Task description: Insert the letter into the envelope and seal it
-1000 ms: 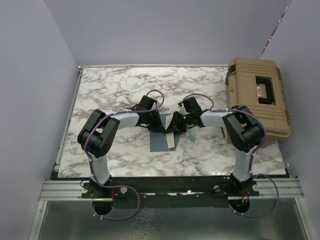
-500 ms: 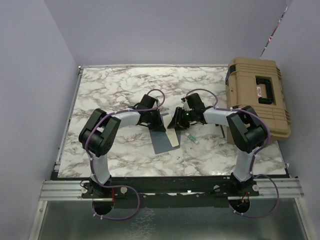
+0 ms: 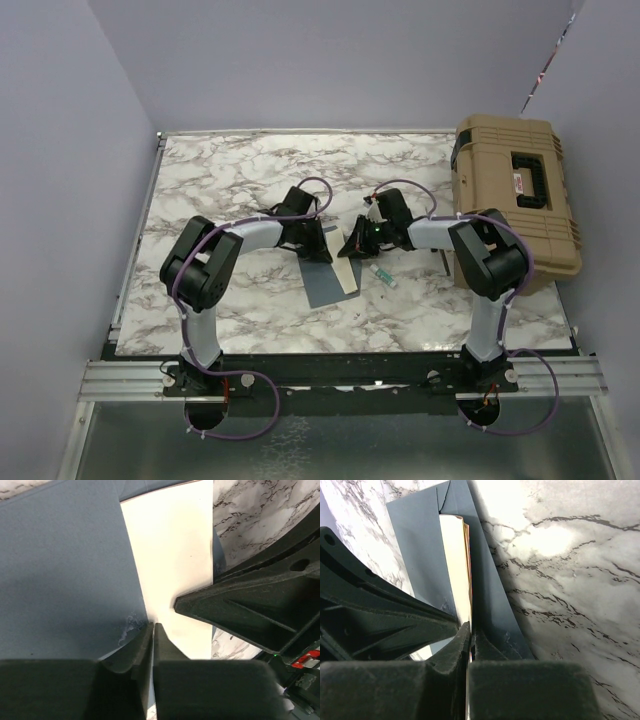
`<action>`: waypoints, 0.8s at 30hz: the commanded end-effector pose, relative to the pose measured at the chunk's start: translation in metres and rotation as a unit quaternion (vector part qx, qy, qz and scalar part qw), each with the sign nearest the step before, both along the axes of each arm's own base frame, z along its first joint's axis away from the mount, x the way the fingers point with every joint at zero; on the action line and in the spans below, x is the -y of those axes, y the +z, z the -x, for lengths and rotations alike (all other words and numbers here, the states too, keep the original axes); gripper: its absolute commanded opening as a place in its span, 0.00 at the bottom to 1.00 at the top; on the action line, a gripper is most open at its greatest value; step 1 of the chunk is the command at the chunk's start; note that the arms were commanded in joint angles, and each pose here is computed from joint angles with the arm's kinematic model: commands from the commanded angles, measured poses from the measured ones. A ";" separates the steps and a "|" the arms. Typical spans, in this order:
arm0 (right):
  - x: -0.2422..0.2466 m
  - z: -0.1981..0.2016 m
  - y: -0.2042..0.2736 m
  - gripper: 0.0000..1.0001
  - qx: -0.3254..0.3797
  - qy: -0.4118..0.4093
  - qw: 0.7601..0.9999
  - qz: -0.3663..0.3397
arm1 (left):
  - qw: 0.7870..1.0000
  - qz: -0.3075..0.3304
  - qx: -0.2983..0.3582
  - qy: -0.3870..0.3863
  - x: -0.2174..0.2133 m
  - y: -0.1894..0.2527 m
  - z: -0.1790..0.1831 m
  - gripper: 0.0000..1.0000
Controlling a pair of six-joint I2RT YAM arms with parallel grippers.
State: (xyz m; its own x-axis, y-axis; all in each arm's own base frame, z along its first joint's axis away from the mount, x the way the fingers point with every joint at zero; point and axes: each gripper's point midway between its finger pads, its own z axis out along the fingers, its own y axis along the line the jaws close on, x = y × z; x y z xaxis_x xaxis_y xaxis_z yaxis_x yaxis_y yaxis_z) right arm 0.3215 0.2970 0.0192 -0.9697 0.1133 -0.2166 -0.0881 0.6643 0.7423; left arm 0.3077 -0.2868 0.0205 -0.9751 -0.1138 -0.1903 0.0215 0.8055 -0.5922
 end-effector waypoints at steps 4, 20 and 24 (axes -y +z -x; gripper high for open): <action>0.009 0.009 -0.026 0.00 -0.023 0.003 0.999 0.030 | 0.996 -0.087 -0.004 0.001 -0.026 -0.011 0.004 0.40; 0.009 0.011 -0.032 0.00 -0.036 0.001 0.999 0.031 | 0.971 -0.208 -0.062 0.100 -0.101 -0.026 0.039 0.64; 0.004 0.012 -0.028 0.00 -0.038 0.005 0.999 0.013 | 0.978 -0.174 -0.089 0.075 -0.085 -0.036 0.044 0.47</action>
State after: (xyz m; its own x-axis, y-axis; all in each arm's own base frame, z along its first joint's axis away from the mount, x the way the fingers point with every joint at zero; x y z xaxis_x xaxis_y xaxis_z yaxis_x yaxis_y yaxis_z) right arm 0.3219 0.2983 0.0160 -0.9719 0.1093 -0.2084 -0.0875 0.6545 0.7510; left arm 0.2968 -0.2085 0.0264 -0.9426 -0.2442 -0.2278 -0.1618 0.9306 -0.3284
